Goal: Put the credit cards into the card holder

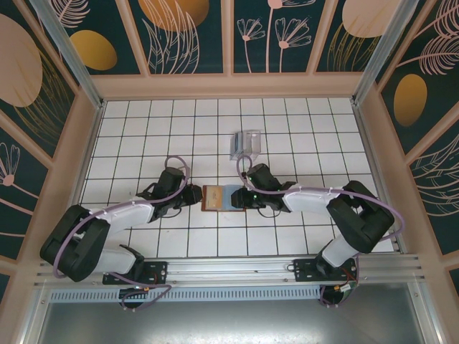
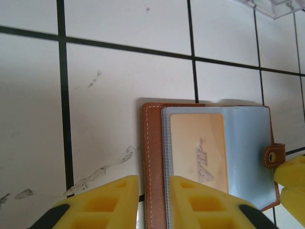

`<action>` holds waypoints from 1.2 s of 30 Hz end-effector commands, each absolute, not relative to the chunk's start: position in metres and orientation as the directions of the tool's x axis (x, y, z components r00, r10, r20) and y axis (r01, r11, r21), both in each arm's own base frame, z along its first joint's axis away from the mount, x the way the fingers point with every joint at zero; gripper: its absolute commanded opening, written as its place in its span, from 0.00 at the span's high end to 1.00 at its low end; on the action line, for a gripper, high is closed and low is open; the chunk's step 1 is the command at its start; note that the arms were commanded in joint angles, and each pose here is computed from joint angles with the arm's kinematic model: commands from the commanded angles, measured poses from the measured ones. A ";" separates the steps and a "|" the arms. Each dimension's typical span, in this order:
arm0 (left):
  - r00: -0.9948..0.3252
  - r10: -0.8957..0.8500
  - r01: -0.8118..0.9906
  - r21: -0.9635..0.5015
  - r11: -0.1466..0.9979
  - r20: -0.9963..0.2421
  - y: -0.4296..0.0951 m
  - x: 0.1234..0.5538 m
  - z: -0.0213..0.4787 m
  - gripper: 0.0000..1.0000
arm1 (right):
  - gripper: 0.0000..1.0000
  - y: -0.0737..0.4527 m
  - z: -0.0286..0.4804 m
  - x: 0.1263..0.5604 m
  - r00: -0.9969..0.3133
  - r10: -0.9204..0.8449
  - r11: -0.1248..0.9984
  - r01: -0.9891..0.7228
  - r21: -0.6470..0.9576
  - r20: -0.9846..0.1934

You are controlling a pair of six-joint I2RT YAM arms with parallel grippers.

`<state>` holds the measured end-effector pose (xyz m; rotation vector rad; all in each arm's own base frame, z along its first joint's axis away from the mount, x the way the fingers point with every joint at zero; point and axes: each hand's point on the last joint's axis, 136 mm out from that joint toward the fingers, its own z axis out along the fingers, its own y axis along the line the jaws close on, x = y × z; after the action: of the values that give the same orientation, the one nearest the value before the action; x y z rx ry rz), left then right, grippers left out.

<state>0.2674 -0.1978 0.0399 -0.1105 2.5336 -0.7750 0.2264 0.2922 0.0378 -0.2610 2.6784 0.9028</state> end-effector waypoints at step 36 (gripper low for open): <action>-0.905 -0.171 0.071 -0.535 0.842 -0.390 -0.199 0.257 0.017 0.78 | 0.65 0.374 0.059 0.233 -0.958 -0.099 0.555 -0.277 0.785 -0.269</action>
<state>0.2604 -0.2019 0.0173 -0.1059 2.5851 -0.8080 0.2290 0.3559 0.0410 -0.2970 2.6617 1.2067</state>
